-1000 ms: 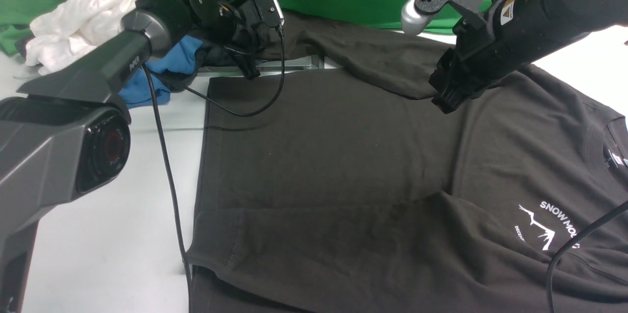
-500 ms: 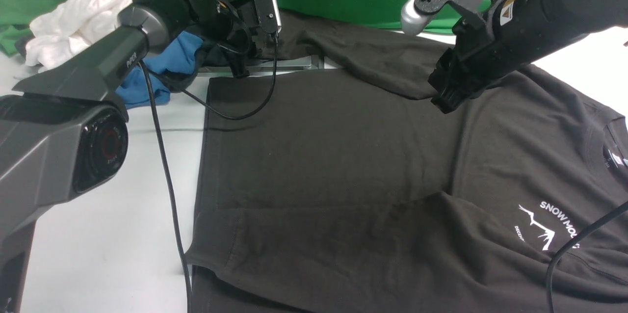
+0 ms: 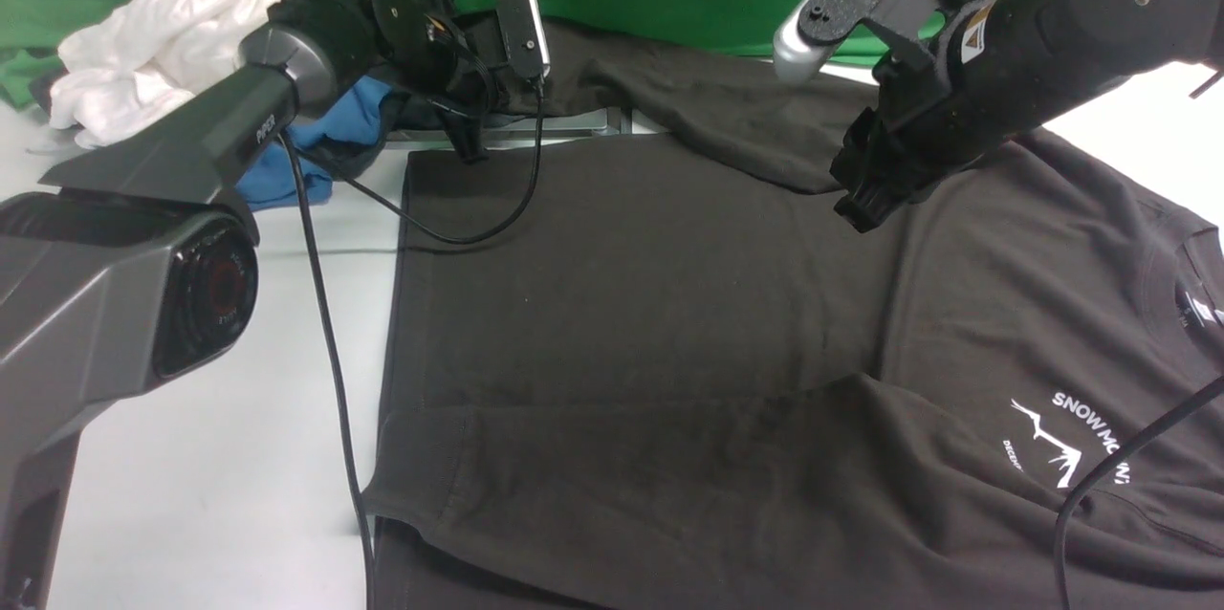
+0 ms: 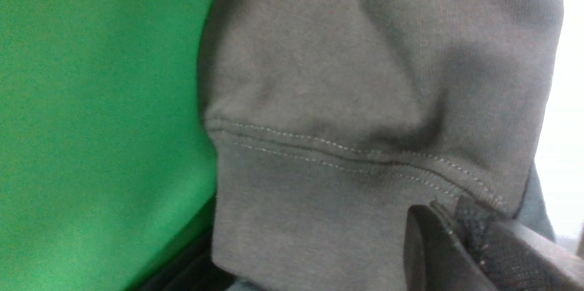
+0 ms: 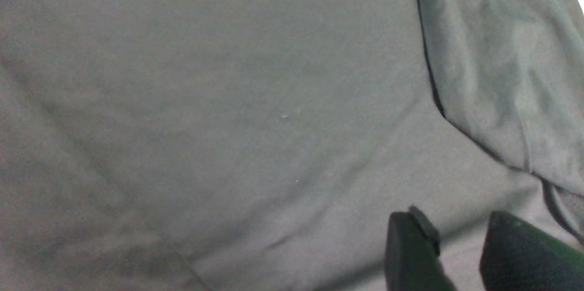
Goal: Fold a long-sleeved shirt on a white desktop.
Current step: 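Grab the top left corner of the dark shirt with the left gripper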
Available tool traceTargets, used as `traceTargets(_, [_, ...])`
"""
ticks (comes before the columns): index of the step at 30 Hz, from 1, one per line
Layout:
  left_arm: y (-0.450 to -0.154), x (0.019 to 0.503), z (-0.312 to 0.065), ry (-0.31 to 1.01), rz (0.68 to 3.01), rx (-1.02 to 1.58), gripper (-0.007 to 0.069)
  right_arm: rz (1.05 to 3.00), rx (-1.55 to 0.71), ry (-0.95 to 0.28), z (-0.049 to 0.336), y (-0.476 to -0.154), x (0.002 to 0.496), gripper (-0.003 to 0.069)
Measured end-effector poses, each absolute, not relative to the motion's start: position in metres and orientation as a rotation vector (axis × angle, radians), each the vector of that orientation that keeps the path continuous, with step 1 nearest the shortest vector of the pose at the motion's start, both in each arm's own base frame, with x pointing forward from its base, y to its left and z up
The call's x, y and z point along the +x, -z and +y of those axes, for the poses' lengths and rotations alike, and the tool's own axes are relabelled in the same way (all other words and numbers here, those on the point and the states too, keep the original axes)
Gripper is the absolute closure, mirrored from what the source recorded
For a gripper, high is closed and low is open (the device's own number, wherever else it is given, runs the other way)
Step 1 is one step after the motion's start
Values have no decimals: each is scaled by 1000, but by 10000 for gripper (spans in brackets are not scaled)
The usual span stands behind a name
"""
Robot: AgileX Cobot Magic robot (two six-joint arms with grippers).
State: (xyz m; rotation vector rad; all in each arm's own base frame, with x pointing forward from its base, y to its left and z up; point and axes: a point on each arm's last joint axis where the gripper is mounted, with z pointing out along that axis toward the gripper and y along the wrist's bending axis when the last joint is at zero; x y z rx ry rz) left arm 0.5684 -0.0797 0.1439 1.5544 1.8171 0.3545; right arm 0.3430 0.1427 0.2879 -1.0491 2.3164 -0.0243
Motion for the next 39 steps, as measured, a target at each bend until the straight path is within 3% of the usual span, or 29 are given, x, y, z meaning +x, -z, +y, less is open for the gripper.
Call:
traceTargets(2, [-147,567,-80,-331,1840,1544,603,2297,-1043,26,143,-289,345,417])
traceTargets(15, [-203,555,-80,-331,1804,1558,607,2297,-1057,31,146,-276,353,421])
traceTargets(20, [-188,556,-82,-301,1791,1610,561,2301,-1059,31,146,-275,353,421])
traceTargets(24, [-172,557,-85,-272,1772,1650,452,2302,-1060,30,146,-274,353,420])
traceTargets(28, [-155,561,-87,-254,1744,1648,289,2304,-1062,31,146,-274,353,420])
traceTargets(30, [-151,563,-88,-253,1736,1626,253,2305,-1062,31,146,-274,353,420])
traceTargets(35, [-143,567,-89,-256,1735,1582,249,2311,-1056,28,146,-274,353,420])
traceTargets(39, [-141,570,-88,-281,1729,1554,323,2312,-1055,28,146,-274,353,420])
